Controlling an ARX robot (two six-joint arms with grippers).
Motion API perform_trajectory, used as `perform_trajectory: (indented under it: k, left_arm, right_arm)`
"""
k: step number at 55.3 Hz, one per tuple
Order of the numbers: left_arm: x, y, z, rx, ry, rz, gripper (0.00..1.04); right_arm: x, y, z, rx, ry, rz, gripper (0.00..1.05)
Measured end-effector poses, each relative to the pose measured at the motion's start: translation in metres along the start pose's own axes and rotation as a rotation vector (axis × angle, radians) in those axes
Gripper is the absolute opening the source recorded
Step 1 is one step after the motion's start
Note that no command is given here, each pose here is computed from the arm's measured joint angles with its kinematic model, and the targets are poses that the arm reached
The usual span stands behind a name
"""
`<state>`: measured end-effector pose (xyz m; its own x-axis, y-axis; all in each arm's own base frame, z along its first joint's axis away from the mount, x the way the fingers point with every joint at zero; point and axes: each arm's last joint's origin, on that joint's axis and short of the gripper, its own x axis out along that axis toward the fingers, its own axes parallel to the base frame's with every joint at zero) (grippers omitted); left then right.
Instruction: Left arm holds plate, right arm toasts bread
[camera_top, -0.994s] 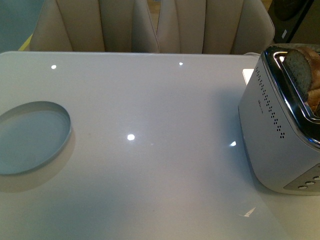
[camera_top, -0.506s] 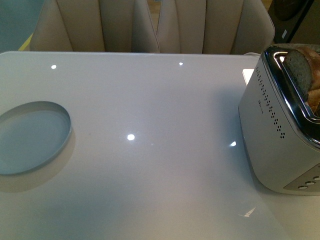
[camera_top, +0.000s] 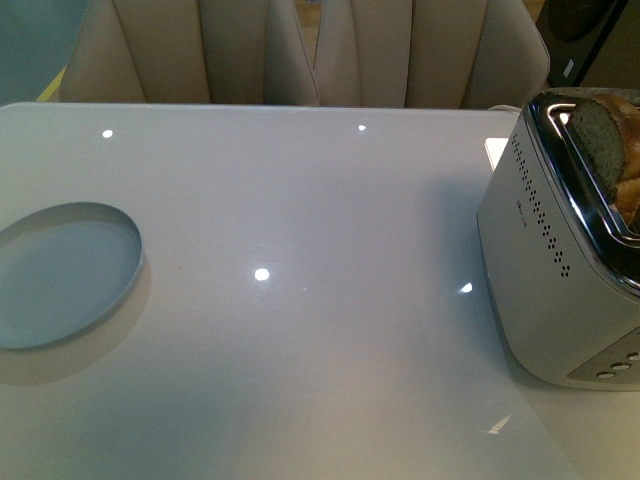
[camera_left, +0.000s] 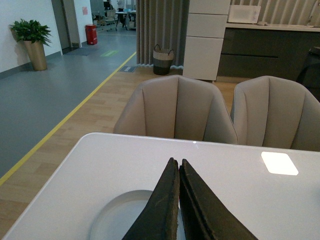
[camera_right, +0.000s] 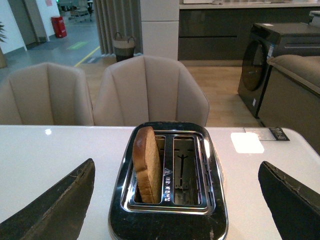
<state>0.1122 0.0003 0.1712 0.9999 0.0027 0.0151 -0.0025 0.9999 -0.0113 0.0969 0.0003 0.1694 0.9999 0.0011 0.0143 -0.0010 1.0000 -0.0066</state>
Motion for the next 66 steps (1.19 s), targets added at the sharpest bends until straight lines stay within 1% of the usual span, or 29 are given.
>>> perform_trajectory:
  k: [10,13,18,40,47,48,55,56,59,60,63,64,66]
  left_arm:
    - [-0.005,0.0,-0.001,0.0,0.001,0.0,0.03]
    - [-0.012,0.0,-0.005,0.0,0.035,0.0,0.03]
    - [-0.015,0.0,-0.003,0.0,0.008,0.0,0.03]
    - [-0.015,0.0,-0.003,0.0,0.006,0.0,0.04]
    - [-0.015,0.0,-0.003,0.0,0.006,0.0,0.3]
    - [-0.015,0.0,-0.003,0.0,0.006,0.0,0.31]
    - [-0.015,0.0,-0.003,0.0,0.006,0.0,0.54]
    - [-0.015,0.0,-0.003,0.0,0.006,0.0,0.56]
    - [-0.015,0.0,-0.003,0.0,0.006,0.0,0.67]
    - [-0.015,0.0,-0.003,0.0,0.006,0.0,0.69]
    - [-0.015,0.0,-0.003,0.0,0.006,0.0,0.79]
    - [-0.015,0.0,-0.003,0.0,0.006,0.0,0.81]
    - [-0.015,0.0,-0.003,0.0,0.006,0.0,0.9]
  right_arm:
    - [0.0,0.0,0.0,0.0,0.0,0.0,0.96]
    - [0.0,0.0,0.0,0.0,0.0,0.0,0.96]
    - [0.0,0.0,0.0,0.0,0.0,0.0,0.96]
    - [0.0,0.0,0.0,0.0,0.0,0.0,0.96]
    - [0.0,0.0,0.0,0.0,0.0,0.0,0.96]
    - [0.0,0.0,0.0,0.0,0.0,0.0,0.96]
    - [0.0,0.0,0.0,0.0,0.0,0.0,0.96]
    - [0.0,0.0,0.0,0.0,0.0,0.0,0.96]
    - [0.0,0.0,0.0,0.0,0.0,0.0,0.96]
    - [0.0,0.0,0.0,0.0,0.0,0.0,0.96]
    - [0.0,0.0,0.0,0.0,0.0,0.0,0.96]
    - [0.0,0.0,0.0,0.0,0.0,0.0,0.96]
    - [0.0,0.0,0.0,0.0,0.0,0.0,0.96]
